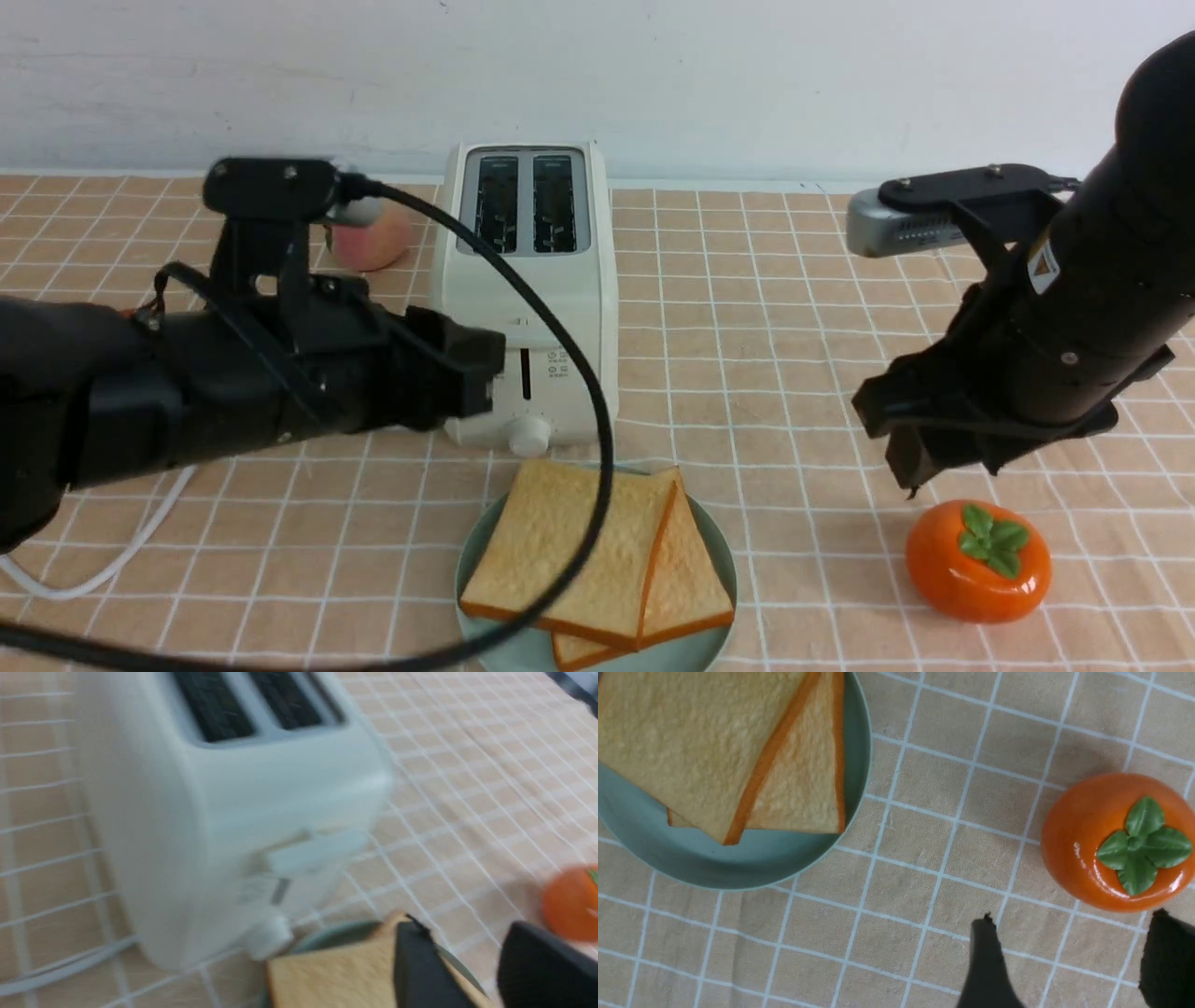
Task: Take toasted bread from bread machine on light coffee tablecloth place on plate.
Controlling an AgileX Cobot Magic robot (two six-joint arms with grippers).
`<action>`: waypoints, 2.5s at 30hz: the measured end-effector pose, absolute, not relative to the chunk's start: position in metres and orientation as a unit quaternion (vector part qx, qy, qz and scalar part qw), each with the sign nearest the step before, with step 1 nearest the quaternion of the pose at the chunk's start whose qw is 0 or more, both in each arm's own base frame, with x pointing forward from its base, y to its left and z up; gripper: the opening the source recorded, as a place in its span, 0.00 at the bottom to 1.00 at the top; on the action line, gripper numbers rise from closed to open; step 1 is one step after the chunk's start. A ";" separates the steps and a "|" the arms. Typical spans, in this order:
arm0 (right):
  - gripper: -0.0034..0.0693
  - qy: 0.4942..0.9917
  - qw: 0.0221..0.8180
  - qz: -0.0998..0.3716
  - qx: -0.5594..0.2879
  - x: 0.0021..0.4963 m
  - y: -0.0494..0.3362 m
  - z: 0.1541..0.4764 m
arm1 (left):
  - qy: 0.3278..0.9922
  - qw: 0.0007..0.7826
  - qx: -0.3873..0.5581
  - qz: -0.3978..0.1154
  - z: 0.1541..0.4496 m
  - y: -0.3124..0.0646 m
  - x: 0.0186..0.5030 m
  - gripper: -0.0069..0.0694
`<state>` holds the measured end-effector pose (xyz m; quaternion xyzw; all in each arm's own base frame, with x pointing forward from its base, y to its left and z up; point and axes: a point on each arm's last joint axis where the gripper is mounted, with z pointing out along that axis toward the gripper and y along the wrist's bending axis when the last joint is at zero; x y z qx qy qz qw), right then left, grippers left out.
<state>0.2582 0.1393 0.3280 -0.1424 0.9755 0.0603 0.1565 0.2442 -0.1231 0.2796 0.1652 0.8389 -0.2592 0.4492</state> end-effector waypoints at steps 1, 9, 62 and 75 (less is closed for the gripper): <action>0.60 0.975 0.157 0.060 -0.142 0.258 0.139 0.328 | 0.838 0.435 0.192 -0.268 0.279 -0.126 0.240 0.17; 0.31 0.975 0.158 0.040 -0.147 0.259 0.136 0.328 | 0.921 0.236 0.230 -0.206 0.270 -0.100 0.225 0.07; 0.05 0.749 0.652 0.057 0.101 0.068 -0.016 0.271 | 0.837 0.515 -0.069 -0.170 0.308 -0.018 0.073 0.07; 0.06 0.749 0.653 0.056 0.100 0.068 -0.016 0.271 | 0.753 0.646 -0.080 -0.101 0.248 0.000 0.046 0.08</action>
